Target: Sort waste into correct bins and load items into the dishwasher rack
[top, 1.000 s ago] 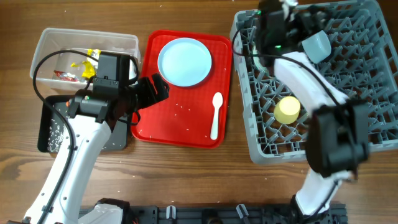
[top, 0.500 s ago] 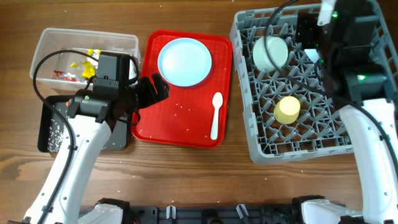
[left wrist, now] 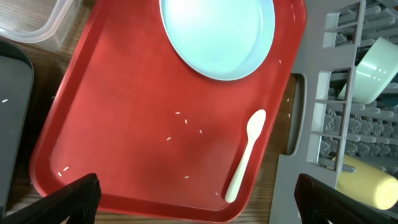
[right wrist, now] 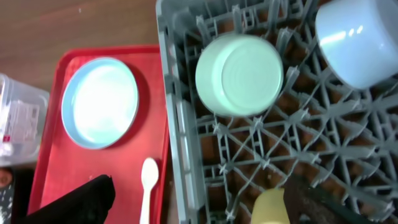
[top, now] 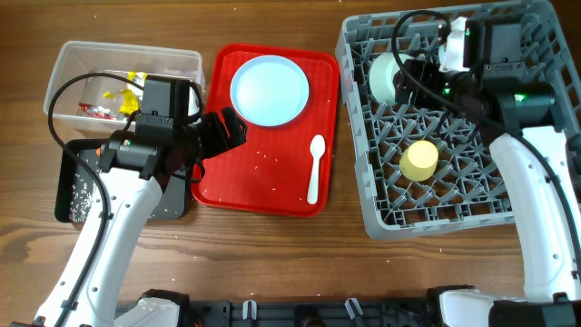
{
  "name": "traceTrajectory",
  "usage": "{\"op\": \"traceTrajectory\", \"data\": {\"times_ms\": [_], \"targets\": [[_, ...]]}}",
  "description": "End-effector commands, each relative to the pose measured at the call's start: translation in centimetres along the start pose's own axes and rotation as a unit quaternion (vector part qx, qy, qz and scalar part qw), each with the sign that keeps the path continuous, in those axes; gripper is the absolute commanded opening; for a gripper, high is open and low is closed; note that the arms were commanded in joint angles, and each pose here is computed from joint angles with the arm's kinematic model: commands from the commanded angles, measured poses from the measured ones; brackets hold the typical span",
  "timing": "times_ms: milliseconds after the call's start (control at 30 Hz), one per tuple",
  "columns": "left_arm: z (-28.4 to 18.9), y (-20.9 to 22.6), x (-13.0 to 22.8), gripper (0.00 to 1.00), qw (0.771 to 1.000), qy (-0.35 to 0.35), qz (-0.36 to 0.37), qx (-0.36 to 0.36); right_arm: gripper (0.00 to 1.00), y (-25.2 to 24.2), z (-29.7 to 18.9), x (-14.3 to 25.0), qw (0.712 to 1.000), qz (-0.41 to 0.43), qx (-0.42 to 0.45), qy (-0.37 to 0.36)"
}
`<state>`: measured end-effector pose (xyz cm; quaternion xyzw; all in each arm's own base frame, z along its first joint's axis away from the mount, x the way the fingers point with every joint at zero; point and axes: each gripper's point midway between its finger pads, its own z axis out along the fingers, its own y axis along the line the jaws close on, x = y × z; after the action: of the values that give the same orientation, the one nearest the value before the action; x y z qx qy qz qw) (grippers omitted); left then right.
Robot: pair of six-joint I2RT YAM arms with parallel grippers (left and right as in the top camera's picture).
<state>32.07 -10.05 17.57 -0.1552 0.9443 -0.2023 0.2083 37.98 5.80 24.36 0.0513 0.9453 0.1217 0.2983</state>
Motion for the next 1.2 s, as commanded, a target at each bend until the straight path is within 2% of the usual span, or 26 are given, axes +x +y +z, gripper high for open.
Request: {"op": "traceTrajectory", "data": {"times_ms": [0,1167], "targets": [[-0.6,-0.1,-0.6,1.0,1.0,-0.014,0.004,-0.001,0.91,0.3,0.5,0.6,1.0,0.01,-0.01,0.018],[-0.6,-0.1,-0.6,1.0,1.0,-0.014,0.004,-0.001,0.94,-0.9,0.4,1.6,0.999,-0.018,0.023,0.036]]}}
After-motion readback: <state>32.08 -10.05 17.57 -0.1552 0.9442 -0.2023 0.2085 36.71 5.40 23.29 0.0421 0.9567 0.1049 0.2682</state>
